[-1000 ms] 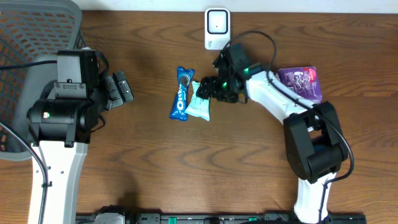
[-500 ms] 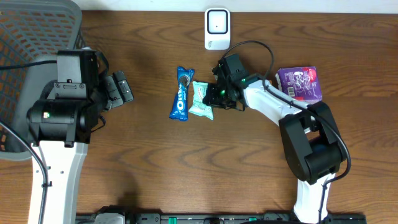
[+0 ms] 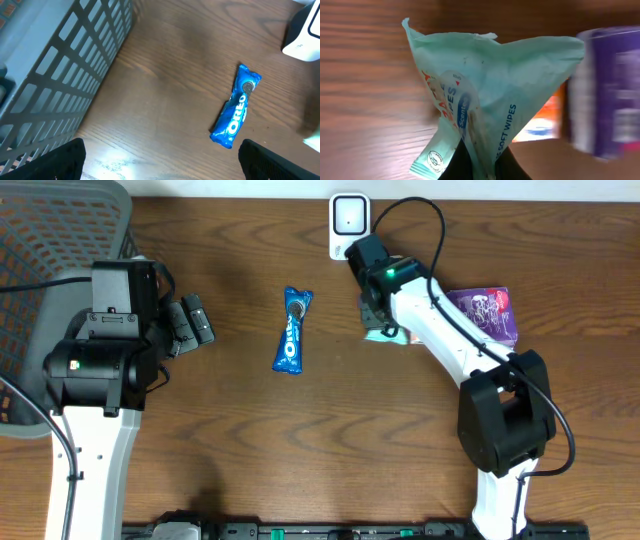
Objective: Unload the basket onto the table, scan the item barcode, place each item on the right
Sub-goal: 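Grasp the tissue pack with the right gripper and lift it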
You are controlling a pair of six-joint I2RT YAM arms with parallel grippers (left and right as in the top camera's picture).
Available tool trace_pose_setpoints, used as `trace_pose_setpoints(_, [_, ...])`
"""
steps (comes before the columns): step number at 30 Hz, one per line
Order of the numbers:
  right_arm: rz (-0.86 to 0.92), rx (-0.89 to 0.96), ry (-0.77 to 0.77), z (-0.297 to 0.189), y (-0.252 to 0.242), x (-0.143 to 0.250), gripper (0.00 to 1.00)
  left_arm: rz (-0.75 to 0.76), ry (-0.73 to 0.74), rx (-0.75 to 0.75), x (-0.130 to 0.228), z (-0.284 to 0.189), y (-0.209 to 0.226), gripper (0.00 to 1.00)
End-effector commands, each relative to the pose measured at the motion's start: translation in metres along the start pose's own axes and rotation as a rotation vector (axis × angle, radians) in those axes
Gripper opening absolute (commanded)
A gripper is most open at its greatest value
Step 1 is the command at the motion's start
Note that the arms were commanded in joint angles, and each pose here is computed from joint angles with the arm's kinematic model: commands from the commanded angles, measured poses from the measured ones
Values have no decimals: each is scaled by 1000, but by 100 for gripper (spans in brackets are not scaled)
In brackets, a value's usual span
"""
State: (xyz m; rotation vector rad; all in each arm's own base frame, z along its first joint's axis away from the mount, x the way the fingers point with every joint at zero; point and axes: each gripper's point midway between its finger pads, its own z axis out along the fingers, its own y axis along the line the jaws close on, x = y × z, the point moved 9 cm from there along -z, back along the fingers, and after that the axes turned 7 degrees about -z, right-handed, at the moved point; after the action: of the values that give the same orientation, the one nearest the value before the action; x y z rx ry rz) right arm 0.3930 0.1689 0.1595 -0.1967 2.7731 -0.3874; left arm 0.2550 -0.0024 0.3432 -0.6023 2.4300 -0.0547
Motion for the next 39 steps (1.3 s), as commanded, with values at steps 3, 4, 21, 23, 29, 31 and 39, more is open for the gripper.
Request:
trace_pose_setpoints(3, [-67,349,-100,-4,-9,-2,1,10,-8,-9,-2,-1,1,98])
trace_pose_setpoints(4, [-75,350,-96,-2,-7,-1,1,10,-8,-9,-2,-1,1,98])
trace_pose_setpoints(21, [-311,330,-46,23,79,36,39,10,-7,-8,-2,-1,1,98])
trace_pose_setpoints(23, [-343,287,-52,18,93,40,50,10,-7,-8,-2,-1,1,98])
trace_pose_setpoints(29, [-309,158,-52,0,109,35,66,10,-8,-9,-2,-1,1,98])
trace_pose_setpoints(31, [-297,159,-53,-12,103,25,69,10,-8,-9,-2,-1,1,98])
trace_pose_setpoints(39, [-360,94,-51,-53,98,5,68,10,-8,-9,-2,-1,1,98])
